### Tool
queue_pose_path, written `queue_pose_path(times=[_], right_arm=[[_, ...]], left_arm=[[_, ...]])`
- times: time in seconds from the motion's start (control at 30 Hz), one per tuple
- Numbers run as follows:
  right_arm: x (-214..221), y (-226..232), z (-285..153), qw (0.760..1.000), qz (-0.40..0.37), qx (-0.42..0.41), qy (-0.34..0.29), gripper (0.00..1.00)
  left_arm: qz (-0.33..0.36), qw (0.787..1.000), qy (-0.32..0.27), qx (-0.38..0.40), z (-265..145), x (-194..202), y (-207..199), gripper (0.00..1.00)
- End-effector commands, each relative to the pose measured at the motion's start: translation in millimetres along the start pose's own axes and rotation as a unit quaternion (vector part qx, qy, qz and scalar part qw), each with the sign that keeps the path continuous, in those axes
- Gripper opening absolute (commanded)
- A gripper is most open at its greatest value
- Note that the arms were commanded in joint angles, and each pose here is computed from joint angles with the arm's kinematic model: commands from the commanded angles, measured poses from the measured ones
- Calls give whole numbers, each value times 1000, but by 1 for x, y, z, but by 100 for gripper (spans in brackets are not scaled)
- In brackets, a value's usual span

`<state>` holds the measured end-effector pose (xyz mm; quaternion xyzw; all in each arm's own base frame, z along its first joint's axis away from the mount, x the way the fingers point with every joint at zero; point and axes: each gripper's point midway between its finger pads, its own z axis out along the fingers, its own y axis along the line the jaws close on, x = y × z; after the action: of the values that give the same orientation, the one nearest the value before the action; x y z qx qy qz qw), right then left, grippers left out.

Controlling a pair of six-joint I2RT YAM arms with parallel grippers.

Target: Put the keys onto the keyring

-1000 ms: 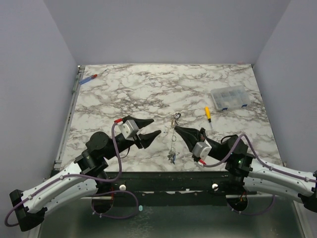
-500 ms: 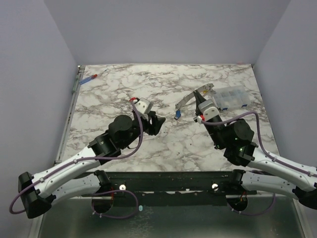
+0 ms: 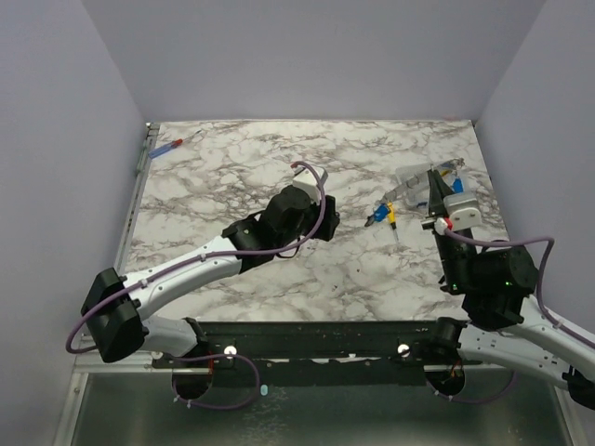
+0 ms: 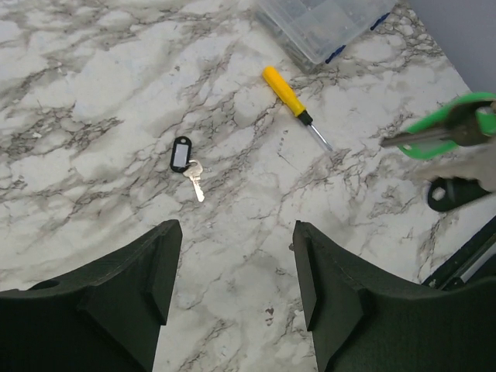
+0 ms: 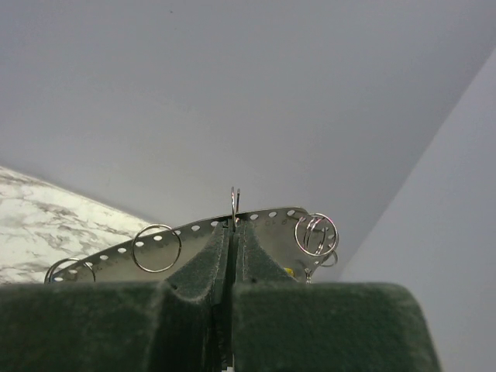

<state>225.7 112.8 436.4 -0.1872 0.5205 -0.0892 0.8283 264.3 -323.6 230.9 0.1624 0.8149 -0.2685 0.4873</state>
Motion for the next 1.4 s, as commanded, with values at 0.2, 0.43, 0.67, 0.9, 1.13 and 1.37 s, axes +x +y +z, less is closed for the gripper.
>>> queue_pose_path(times=[0.2,0.43,0.67,0.9,1.13,1.37], right_arm=[[22,-29,-27,999,-1,16,40,1],[27,-33,-39,998,25,-2,51,1],[34,-25,-46,997,36,-32,62,1],[38,-27,-53,996,43,-37,67,1],[41,-23,-55,995,49,-48,71,1],[38,-28,-58,995,58,-47,67,1]], left_arm=[[-171,975,-1,-140,57,6,46,61],[-236,947,26,-216,96,28,59,56],[-266,920,62,-282,133,56,70,54],[-299,896,58,-324,147,76,82,54],[-328,875,64,-350,157,92,86,53],[-343,860,70,-371,163,102,88,49]])
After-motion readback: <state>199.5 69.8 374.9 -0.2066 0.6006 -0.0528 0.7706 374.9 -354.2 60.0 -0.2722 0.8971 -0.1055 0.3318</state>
